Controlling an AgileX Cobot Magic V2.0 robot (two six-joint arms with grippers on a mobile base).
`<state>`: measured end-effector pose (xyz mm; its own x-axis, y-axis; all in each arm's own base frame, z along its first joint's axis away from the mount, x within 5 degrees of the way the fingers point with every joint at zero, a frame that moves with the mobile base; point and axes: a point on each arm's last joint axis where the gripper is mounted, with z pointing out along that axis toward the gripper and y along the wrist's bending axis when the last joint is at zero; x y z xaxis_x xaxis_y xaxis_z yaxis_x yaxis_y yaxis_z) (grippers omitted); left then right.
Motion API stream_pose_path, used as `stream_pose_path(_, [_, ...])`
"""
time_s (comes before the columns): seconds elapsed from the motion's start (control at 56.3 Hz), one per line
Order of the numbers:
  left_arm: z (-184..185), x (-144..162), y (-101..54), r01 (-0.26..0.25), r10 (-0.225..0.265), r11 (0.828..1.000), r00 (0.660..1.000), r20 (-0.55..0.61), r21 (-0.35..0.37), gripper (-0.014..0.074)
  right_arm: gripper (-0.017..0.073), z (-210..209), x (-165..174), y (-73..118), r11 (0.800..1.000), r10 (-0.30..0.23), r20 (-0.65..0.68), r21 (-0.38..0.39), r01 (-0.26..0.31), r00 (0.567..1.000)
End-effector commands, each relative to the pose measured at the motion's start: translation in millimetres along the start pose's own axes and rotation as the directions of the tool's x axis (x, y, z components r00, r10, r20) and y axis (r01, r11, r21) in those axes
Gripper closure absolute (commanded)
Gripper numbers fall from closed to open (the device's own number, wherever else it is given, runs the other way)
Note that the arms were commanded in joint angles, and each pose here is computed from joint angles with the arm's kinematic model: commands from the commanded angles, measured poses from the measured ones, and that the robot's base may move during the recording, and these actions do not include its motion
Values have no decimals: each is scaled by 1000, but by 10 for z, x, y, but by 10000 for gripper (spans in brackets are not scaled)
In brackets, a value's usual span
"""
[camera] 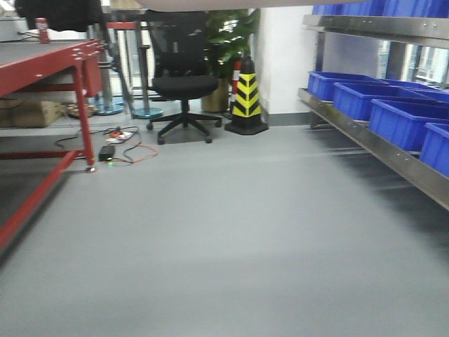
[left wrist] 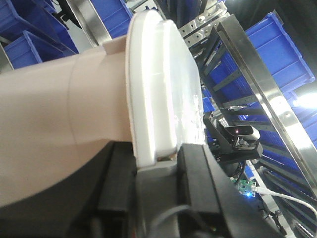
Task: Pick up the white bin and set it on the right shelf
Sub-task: 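Carry the bin with both grippers while driving to the steel shelf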
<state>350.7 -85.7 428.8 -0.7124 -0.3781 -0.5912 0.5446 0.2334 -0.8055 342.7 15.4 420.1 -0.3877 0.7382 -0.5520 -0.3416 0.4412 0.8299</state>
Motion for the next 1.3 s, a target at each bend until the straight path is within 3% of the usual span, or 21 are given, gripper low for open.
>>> stream_pose_path(0.0, [-13, 164, -566, -59, 97, 963, 987, -130, 264, 720, 500, -88, 59, 464, 980, -24, -60, -200, 12, 998])
stream_pose_path(1.28, [-12, 163, -565, -60, 96, 963, 987, -129, 263, 720, 500, -88, 59, 463, 980, -24, -60, -200, 12, 998])
